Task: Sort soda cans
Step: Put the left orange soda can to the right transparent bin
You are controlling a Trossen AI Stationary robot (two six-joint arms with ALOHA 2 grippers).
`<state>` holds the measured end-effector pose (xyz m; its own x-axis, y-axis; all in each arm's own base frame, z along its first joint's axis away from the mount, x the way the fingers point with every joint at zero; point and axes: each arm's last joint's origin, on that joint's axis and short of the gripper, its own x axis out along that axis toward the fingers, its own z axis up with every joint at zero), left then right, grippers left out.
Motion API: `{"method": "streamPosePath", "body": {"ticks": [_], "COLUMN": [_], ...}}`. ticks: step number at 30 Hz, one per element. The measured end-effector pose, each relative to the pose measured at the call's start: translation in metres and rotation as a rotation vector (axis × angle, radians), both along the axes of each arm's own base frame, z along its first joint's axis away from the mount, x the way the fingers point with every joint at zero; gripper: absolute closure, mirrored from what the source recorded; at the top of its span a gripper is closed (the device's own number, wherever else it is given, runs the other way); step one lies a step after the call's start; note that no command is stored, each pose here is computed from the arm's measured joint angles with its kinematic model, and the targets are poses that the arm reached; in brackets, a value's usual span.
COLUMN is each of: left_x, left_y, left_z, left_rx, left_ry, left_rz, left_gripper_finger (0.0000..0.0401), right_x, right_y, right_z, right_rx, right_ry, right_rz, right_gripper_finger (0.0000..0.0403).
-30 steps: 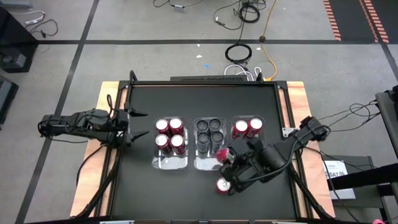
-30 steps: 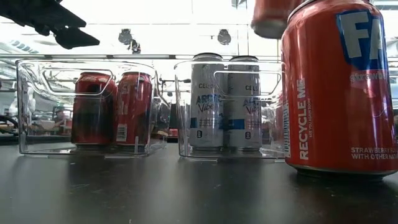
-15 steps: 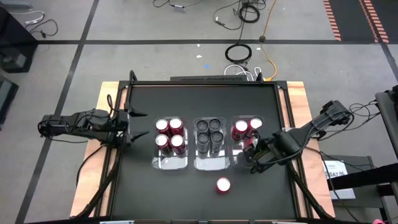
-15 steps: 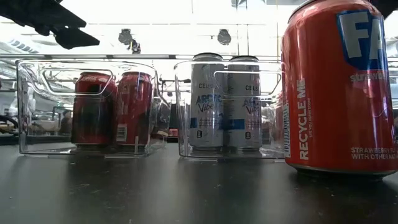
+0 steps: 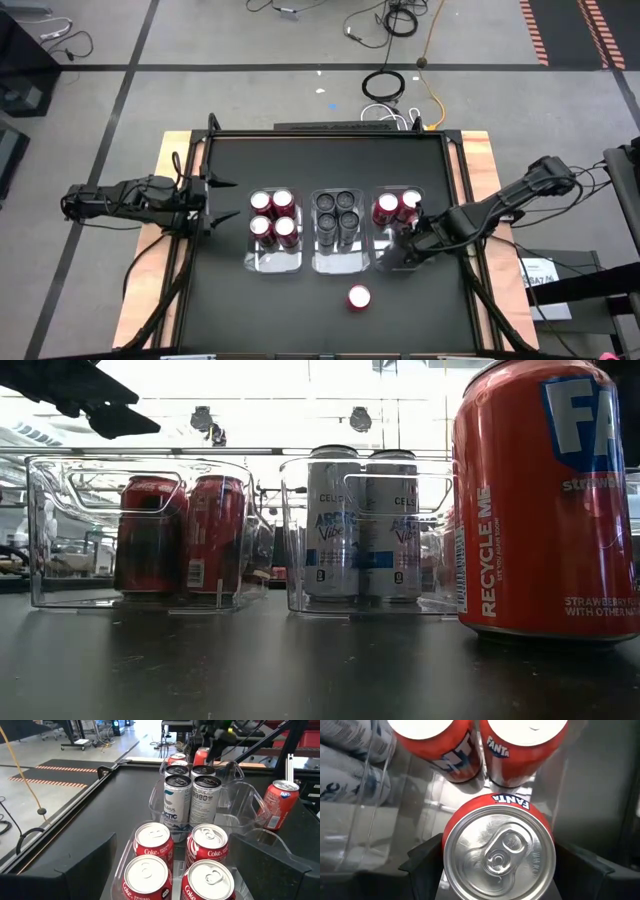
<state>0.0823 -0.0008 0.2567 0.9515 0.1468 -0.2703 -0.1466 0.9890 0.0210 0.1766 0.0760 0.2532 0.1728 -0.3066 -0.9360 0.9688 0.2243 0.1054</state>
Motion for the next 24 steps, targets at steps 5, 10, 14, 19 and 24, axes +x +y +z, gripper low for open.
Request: {"method": "streamPosePath", "body": {"ticks": [5, 10, 14, 19, 24], "left_x": [0.000, 0.000, 0.000, 0.000, 0.000], "left_y": [0.000, 0.000, 0.000, 0.000, 0.000], "left_z": [0.000, 0.000, 0.000, 0.000, 0.000], "left_rx": [0.000, 0.000, 0.000, 0.000, 0.000], "left_ry": [0.000, 0.000, 0.000, 0.000, 0.000], "left_rz": [0.000, 0.000, 0.000, 0.000, 0.000], "left_gripper_finger": [0.0010, 0.0010, 0.0010, 0.0010, 0.0010], "right_x": [0.003, 0.005, 0.007, 0.010, 0.014], "right_y": [-0.009, -0.014, -0.018, -0.021, -0.021], "right_z": [-0.015, -0.020, -0.021, -0.021, -0.024], "right_rx": [0.024, 0.019, 0.013, 0.015, 0.019], "right_ry": [0.029, 0.066, 0.077, 0.074, 0.064], "right_rz": [-0.030, -0.038, -0.048, -0.023, -0.034], "right_gripper_finger": [0.0108, 0.0108, 0.0108, 0.0096, 0.0075]}}
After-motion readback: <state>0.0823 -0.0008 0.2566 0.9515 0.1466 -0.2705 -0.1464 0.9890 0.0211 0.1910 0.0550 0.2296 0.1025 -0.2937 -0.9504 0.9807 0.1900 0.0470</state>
